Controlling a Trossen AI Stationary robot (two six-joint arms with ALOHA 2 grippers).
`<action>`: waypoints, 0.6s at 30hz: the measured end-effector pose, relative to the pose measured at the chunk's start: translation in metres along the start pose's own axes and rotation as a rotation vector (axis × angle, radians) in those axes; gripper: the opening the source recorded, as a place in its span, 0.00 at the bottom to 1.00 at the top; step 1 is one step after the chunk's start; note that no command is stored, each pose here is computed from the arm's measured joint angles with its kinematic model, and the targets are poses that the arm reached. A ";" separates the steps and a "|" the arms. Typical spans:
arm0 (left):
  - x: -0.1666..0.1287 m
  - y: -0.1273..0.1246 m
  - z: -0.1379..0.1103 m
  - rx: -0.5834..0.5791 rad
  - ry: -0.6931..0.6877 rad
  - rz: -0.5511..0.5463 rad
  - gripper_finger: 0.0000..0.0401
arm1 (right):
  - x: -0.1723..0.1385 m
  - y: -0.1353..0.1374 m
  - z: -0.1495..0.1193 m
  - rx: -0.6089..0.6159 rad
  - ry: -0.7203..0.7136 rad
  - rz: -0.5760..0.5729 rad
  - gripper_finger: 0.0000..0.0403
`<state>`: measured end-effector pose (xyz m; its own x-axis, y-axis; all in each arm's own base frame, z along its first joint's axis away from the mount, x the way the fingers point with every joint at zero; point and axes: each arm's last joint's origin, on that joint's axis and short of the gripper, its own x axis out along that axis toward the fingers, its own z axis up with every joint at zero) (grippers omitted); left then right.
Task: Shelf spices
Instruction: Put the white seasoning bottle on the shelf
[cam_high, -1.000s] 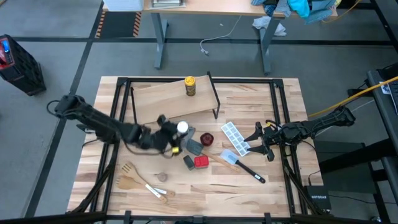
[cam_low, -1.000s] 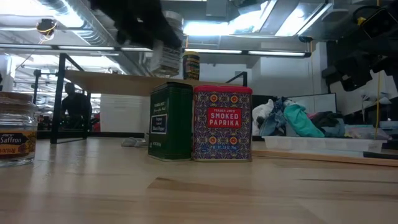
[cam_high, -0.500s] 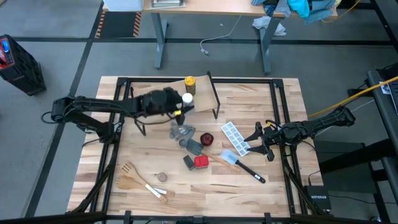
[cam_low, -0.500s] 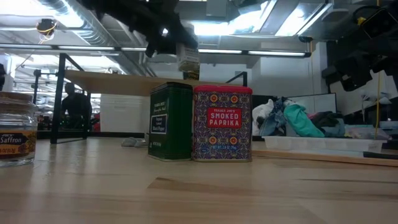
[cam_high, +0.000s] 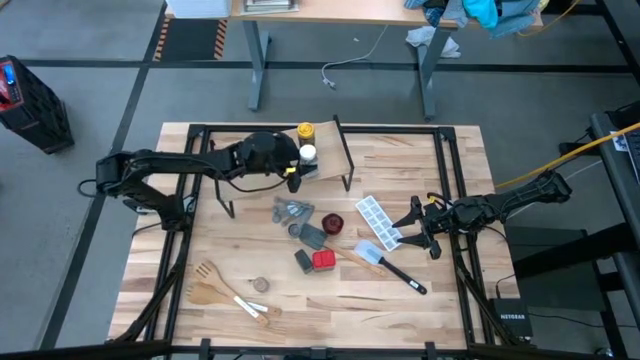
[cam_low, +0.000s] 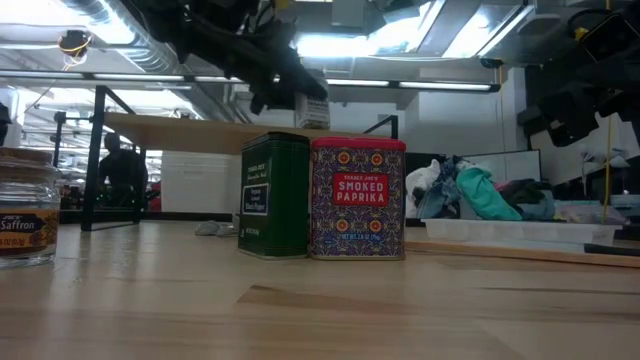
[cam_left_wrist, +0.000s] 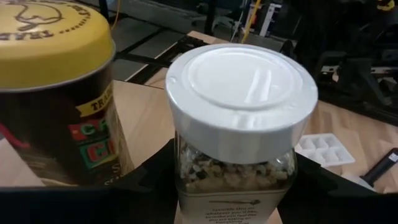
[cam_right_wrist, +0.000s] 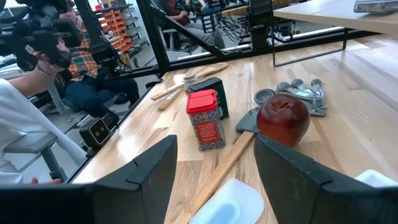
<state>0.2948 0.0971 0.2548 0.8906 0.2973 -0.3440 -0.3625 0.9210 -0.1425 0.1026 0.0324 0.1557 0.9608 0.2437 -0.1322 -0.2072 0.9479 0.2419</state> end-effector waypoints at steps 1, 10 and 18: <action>0.000 0.000 0.000 0.000 -0.001 0.000 0.47 | 0.000 0.000 0.000 0.000 0.000 0.000 0.55; 0.000 0.001 0.000 -0.003 -0.005 0.002 0.67 | 0.000 0.000 0.000 0.000 0.000 0.000 0.55; 0.000 0.000 0.003 -0.003 -0.029 0.000 0.76 | 0.000 0.000 0.000 0.000 0.001 0.000 0.55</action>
<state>0.2958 0.0982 0.2570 0.8982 0.3045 -0.3170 -0.3634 0.9202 -0.1455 0.1026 0.0324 0.1555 0.9606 0.2440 -0.1329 -0.2074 0.9479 0.2418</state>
